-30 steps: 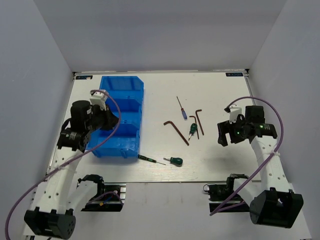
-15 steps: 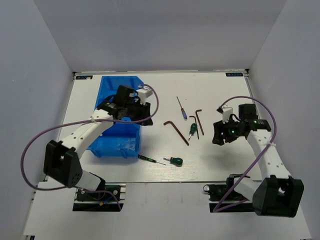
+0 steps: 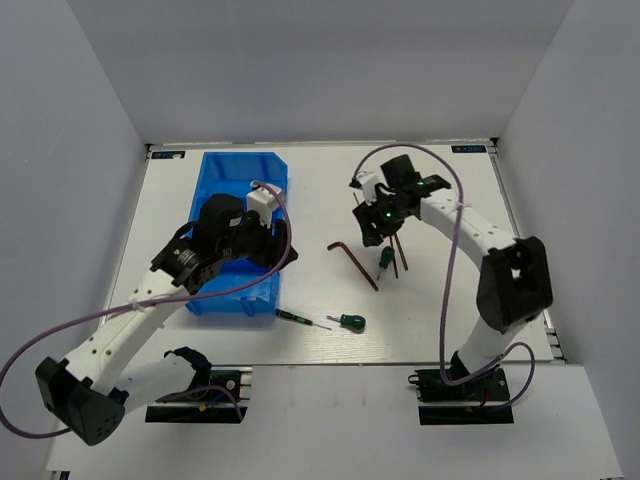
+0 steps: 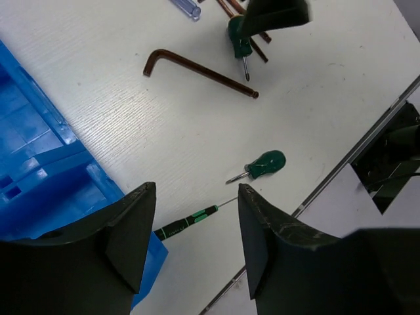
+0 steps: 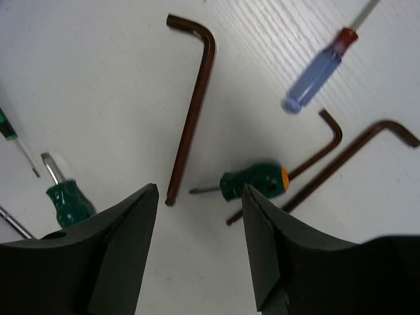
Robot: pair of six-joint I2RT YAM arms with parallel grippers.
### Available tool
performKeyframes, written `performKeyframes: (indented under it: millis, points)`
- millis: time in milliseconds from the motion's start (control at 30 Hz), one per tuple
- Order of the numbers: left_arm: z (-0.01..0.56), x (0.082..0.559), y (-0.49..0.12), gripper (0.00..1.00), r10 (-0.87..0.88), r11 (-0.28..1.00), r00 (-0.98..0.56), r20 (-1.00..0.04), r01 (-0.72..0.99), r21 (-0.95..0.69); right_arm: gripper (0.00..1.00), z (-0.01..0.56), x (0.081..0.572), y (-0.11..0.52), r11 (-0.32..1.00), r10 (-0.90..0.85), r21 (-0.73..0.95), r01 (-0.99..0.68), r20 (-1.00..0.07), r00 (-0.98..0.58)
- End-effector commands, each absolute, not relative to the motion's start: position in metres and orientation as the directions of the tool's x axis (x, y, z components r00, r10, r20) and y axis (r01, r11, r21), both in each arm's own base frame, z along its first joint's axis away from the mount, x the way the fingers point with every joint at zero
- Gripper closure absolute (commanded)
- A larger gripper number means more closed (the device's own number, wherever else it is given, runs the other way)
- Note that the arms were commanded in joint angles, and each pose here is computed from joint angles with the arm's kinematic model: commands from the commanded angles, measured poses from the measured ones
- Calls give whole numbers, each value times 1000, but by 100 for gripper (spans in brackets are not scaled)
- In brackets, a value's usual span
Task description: Sort the tools into containers
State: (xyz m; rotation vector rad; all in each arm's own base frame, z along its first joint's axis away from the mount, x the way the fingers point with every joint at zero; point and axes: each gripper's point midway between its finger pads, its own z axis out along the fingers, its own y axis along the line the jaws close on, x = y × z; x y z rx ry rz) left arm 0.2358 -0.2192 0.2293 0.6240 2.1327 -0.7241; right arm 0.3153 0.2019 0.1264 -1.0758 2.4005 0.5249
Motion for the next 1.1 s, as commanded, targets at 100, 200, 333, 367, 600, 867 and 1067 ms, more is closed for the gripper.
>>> performKeyframes:
  millis: [100, 200, 333, 367, 600, 867, 1067]
  points:
    - [230, 225, -208, 37, 147, 752, -593, -791, 587, -300, 40, 103, 354, 232, 654, -624, 68, -753, -513, -589]
    - [231, 224, -206, 37, 139, 760, -597, -790, 576, -302, 40, 88, 356, 240, 648, -641, 69, -759, -489, -592]
    - [228, 225, -206, 37, 143, 761, -603, -785, 574, -303, 43, 70, 351, 255, 625, -675, 53, -778, -463, -574]
    - [232, 227, -206, 37, 138, 765, -596, -791, 571, -297, 43, 66, 351, 255, 628, -675, 56, -777, -457, -579]
    - [226, 229, -207, 37, 147, 769, -610, -778, 566, -298, 46, 41, 340, 268, 613, -721, -3, -790, -409, -559]
    - [222, 229, -205, 37, 150, 776, -615, -774, 558, -294, 50, 10, 327, 255, 620, -750, -42, -783, -326, -576]
    - [221, 231, -207, 37, 145, 774, -608, -780, 561, -293, 53, -5, 314, 236, 638, -753, -55, -768, -255, -606]
